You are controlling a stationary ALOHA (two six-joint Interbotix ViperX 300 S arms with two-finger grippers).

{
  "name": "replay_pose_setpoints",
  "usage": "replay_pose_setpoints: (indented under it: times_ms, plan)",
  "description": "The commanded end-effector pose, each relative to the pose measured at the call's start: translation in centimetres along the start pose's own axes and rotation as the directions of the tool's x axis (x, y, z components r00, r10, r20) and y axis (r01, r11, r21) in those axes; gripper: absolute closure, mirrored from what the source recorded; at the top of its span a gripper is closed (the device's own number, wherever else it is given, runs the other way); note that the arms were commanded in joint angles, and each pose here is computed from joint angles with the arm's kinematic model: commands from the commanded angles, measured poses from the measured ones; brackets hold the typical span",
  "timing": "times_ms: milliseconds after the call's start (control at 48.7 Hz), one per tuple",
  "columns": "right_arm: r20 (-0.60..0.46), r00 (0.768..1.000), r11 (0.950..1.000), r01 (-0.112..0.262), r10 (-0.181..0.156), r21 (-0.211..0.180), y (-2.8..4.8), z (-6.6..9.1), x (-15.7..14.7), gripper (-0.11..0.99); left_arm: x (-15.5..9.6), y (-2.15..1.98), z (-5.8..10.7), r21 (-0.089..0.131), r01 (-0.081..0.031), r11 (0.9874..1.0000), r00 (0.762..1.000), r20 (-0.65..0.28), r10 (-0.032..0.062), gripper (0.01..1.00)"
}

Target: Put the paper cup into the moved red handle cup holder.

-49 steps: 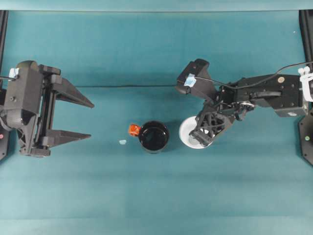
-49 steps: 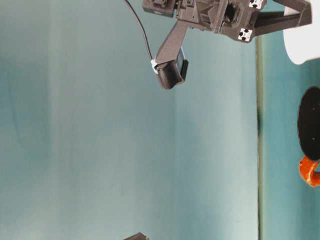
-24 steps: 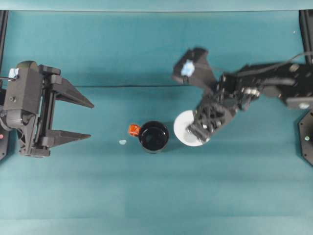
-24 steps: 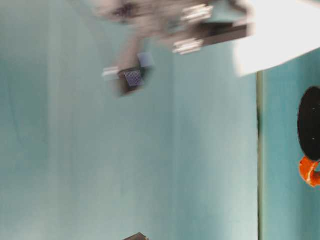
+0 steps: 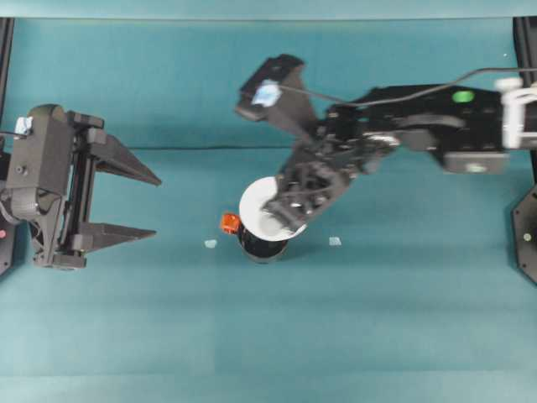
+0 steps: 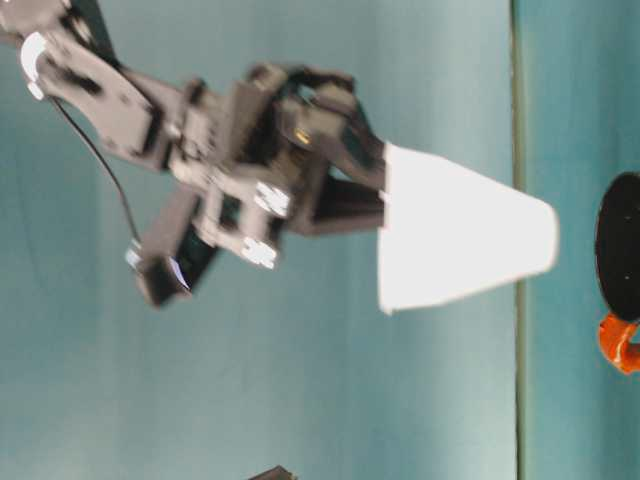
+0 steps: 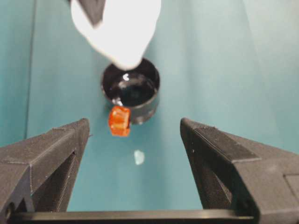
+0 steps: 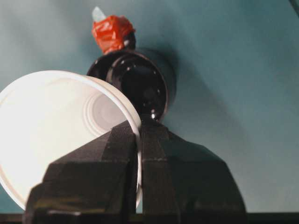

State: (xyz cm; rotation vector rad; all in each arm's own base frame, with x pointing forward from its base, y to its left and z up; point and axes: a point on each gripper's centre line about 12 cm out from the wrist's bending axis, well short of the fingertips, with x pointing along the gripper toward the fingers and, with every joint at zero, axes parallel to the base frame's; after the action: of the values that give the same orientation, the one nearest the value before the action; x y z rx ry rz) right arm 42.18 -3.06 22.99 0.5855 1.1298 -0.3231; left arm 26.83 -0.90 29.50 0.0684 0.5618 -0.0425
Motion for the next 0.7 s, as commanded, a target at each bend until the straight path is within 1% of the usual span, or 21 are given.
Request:
replay_pose_setpoints:
  times_ms: [0, 103, 123, 144, 164, 226, 246, 288, 370, 390, 493, 575, 678]
  plan:
    - [0.008, 1.0, 0.9998, -0.005, 0.006, -0.017, 0.64, 0.2, 0.3, 0.99, -0.3, -0.01, 0.5, -0.001, 0.0, 1.0, 1.0, 0.022, -0.0003, 0.129]
    - [-0.018, 1.0, 0.9992, 0.02, -0.02, -0.036, 0.56, -0.3, 1.6, 0.99, -0.3, 0.0, 0.6, 0.001, 0.0, 1.0, 1.0, 0.023, 0.0004, 0.129]
    - [-0.02, 0.999, 0.9988, 0.025, -0.026, -0.042, 0.57, -0.4, 1.9, 0.99, -0.3, -0.04, 0.6, 0.001, 0.001, 1.0, 1.0, 0.023, -0.0009, 0.129]
    - [-0.023, 0.999, 0.9984, 0.033, -0.034, -0.046, 0.44, -0.5, 2.1, 0.99, -0.3, 0.0, 0.6, 0.001, 0.0, 1.0, 1.0, 0.023, 0.0004, 0.13]
    - [-0.017, 0.999, 0.998, 0.036, -0.037, -0.052, 0.44, -0.4, 2.3, 0.99, -0.3, -0.05, 0.6, 0.0, 0.002, 1.0, 1.0, 0.023, -0.0015, 0.13]
    - [-0.005, 0.999, 0.9962, 0.048, -0.049, -0.072, 0.32, -0.5, 2.9, 0.99, -0.3, 0.0, 0.6, 0.001, 0.0, 1.0, 1.0, 0.022, 0.0003, 0.129]
    - [0.0, 0.999, 0.9956, 0.052, -0.052, -0.078, 0.27, -0.6, 3.1, 0.99, -0.2, -0.01, 0.5, -0.001, 0.0, 1.0, 1.0, 0.018, -0.0004, 0.128]
    - [0.012, 0.999, 0.995, 0.054, -0.053, -0.084, 0.15, -0.5, 3.5, 0.99, -0.3, 0.0, 0.6, 0.001, 0.0, 1.0, 1.0, 0.023, 0.0004, 0.129]
    - [0.029, 0.998, 0.995, 0.049, -0.047, -0.087, -0.02, -0.6, 4.1, 0.99, -0.2, -0.05, 0.6, 0.0, 0.002, 1.0, 1.0, 0.022, -0.0016, 0.129]
    - [0.032, 0.998, 0.9949, 0.049, -0.046, -0.088, -0.05, -0.6, 4.1, 0.99, -0.2, 0.0, 0.6, 0.001, 0.0, 1.0, 1.0, 0.022, 0.0003, 0.129]
    - [0.017, 0.998, 0.9947, 0.057, -0.056, -0.086, -0.42, -1.1, 4.7, 0.99, -0.2, -0.01, 0.5, -0.001, 0.0, 1.0, 1.0, 0.02, -0.0003, 0.129]
    - [0.009, 0.998, 0.9942, 0.061, -0.06, -0.088, -0.57, -1.5, 5.1, 0.99, -0.2, 0.0, 0.5, 0.001, 0.0, 1.0, 1.0, 0.02, 0.0002, 0.129]
    - [0.007, 0.998, 0.9941, 0.062, -0.061, -0.09, -0.7, -1.7, 5.4, 0.99, -0.2, 0.0, 0.6, 0.001, 0.0, 1.0, 1.0, 0.02, 0.0002, 0.129]
